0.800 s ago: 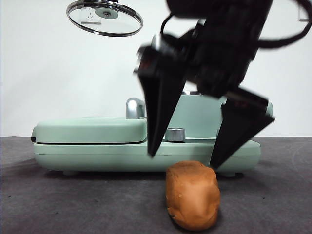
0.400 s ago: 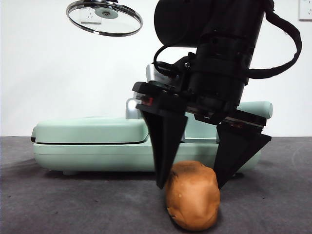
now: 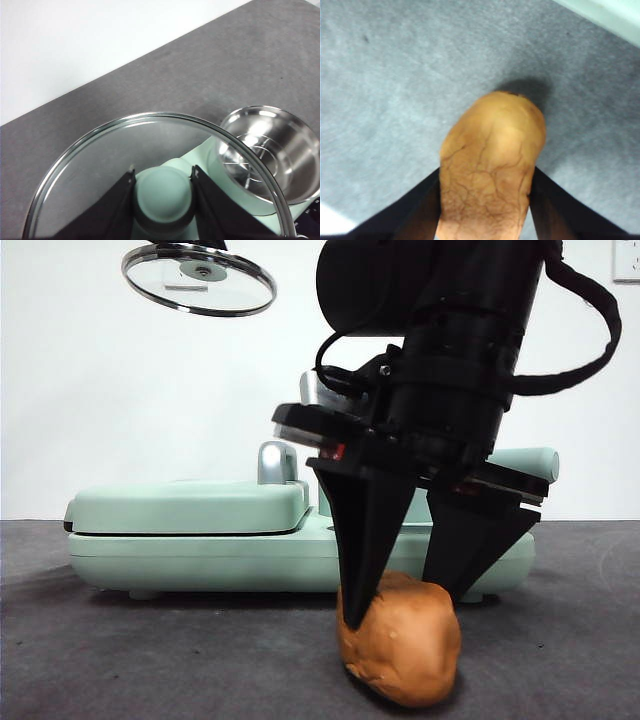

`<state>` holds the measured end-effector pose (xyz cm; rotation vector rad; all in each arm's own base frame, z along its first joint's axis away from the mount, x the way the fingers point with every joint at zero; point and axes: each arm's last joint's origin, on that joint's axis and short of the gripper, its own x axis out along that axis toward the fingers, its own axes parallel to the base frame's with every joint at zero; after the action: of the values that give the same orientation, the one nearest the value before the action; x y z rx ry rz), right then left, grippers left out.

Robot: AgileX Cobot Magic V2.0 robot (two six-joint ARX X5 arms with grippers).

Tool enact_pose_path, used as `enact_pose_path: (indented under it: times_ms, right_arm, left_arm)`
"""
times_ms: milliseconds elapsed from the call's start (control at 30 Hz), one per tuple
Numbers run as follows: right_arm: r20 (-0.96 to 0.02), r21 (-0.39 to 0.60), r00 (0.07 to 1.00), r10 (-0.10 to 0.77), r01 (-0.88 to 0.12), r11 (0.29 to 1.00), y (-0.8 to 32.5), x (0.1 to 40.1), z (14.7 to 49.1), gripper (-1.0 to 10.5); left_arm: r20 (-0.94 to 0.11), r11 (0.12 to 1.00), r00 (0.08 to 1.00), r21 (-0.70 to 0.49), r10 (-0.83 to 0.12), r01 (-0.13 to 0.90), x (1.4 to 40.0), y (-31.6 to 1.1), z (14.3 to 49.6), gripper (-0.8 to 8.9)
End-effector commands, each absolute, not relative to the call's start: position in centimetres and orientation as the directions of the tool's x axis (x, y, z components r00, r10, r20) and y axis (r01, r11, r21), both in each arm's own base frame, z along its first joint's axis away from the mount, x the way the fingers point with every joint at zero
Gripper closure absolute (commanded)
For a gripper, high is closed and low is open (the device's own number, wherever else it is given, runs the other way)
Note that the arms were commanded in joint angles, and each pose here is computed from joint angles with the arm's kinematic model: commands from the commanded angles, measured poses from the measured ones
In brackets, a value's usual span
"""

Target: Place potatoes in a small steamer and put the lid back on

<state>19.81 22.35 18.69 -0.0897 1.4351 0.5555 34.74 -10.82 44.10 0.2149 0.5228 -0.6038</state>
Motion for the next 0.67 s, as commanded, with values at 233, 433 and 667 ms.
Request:
enact_pose_path:
  times_ms: [233,433,667]
  right_arm:
    - [-0.927,0.294,0.080,0.368,-0.457,0.840,23.3,22.8,25.8,7.9]
    - [-0.891,0.232,0.242,0.383,-0.482,0.845,22.0,25.2,32.3,7.9]
    - [-0.855,0.210,0.358,0.374,-0.420,0.883,19.4,29.4,35.6,7.9]
  left_arm:
    - [-0.471,0.819,0.744,0.076,-0.473,0.569,34.9,-9.6,45.3,7.96]
    - [-0.478,0.836,0.748,0.052,-0.460,0.547,35.5,-9.1,44.9,7.97]
    - [-0.484,0.835,0.745,0.048,-0.460,0.547,35.9,-9.2,44.5,7.97]
